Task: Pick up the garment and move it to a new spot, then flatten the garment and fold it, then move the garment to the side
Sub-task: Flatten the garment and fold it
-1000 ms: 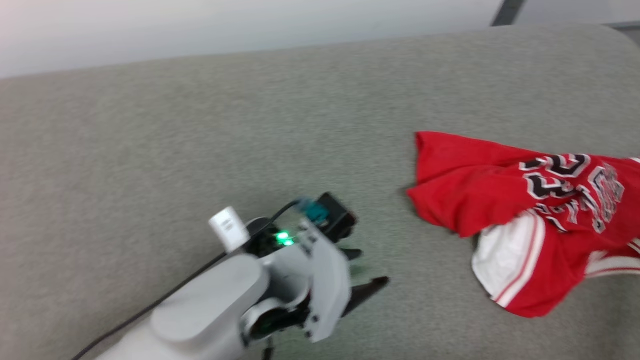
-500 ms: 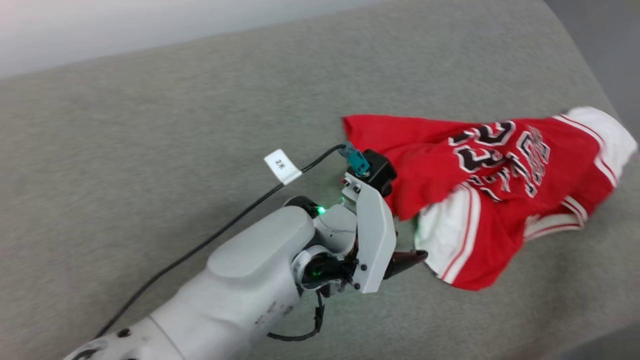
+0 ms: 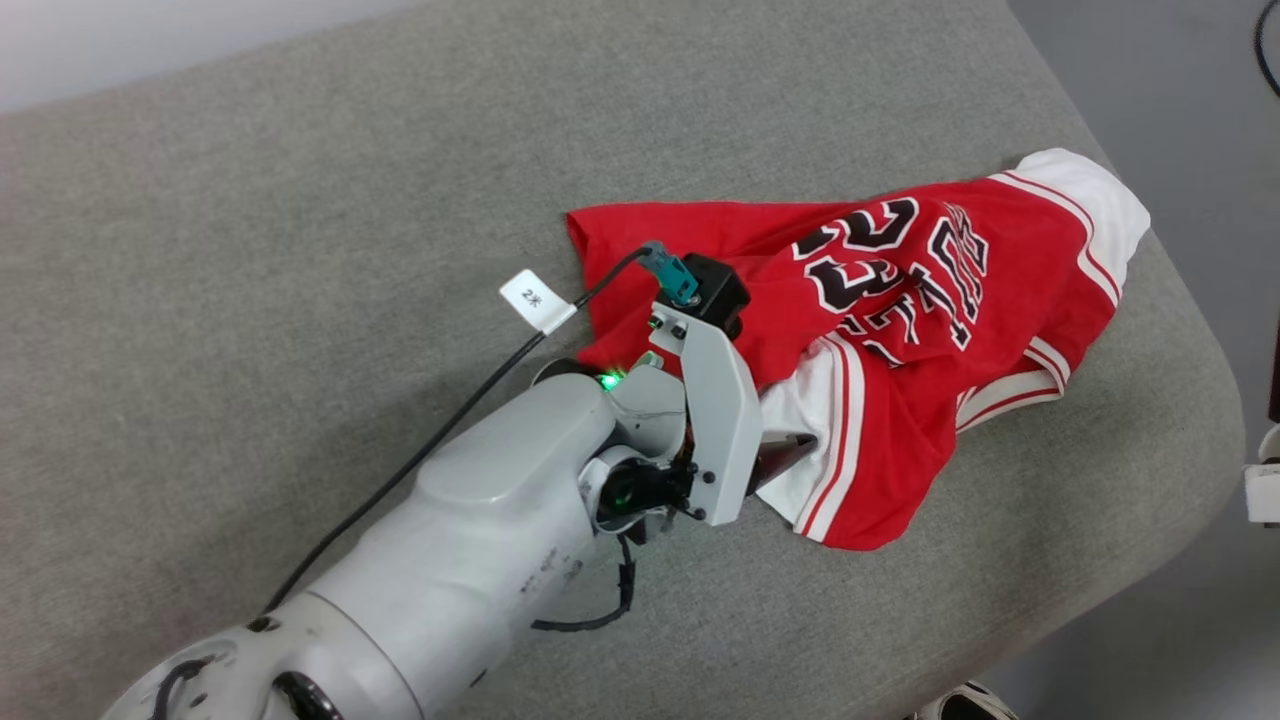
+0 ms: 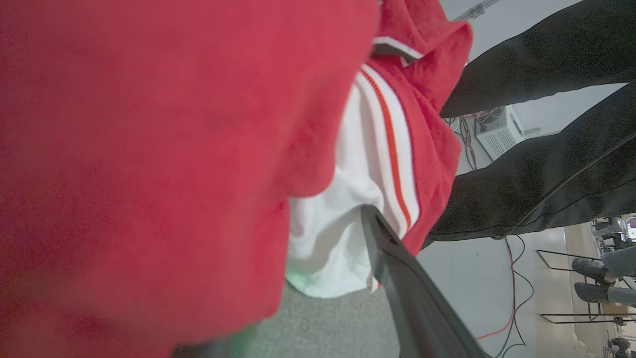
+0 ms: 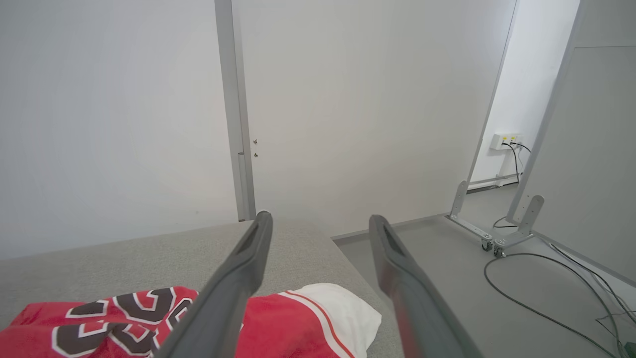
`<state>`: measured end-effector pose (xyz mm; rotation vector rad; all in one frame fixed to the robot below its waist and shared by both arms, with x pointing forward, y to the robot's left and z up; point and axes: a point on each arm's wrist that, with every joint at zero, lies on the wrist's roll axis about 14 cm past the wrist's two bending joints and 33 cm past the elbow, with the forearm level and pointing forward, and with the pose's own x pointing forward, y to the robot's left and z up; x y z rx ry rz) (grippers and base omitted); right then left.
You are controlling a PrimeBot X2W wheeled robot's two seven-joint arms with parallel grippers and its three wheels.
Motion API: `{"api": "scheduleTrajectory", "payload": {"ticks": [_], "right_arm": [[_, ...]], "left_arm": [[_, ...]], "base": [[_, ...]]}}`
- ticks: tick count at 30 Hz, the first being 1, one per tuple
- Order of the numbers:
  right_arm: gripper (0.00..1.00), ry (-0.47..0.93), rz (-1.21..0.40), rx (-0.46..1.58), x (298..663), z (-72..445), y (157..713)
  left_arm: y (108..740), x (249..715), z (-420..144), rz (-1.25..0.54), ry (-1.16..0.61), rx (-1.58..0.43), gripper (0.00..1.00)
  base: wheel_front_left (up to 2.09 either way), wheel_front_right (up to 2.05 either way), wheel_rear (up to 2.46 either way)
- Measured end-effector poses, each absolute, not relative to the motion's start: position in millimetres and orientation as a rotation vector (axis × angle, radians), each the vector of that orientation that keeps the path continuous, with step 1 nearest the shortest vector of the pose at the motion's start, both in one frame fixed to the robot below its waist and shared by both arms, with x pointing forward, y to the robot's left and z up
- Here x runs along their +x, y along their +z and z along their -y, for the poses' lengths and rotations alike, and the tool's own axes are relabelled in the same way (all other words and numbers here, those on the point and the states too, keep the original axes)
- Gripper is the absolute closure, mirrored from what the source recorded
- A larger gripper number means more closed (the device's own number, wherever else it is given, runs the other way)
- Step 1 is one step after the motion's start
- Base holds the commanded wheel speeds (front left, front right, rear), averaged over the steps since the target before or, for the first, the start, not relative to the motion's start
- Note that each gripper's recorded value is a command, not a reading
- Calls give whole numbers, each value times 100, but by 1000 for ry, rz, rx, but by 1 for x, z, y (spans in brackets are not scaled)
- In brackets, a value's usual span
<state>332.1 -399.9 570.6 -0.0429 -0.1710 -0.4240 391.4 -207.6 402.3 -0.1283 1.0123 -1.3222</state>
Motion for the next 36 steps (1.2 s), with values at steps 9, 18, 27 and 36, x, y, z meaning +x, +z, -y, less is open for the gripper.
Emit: {"api": "scheduleTrajectory", "payload": {"ticks": [9, 18, 27, 36], "right_arm": [[0, -384, 149, -34, 345, 390, 561], [0, -286, 155, -10, 365, 369, 557], [0, -128, 182, 10, 398, 330, 561], [0, 6, 197, 44, 417, 289, 566]], "left_arm": [[412, 404, 202, -967, -1300, -238, 100], [413, 459, 98, -883, -1039, -325, 100], [436, 493, -37, -785, -704, -344, 100], [425, 462, -129, -835, -439, -275, 100]], "base": [[0, 0, 0], [0, 0, 0], [0, 0, 0], [0, 0, 0]]}}
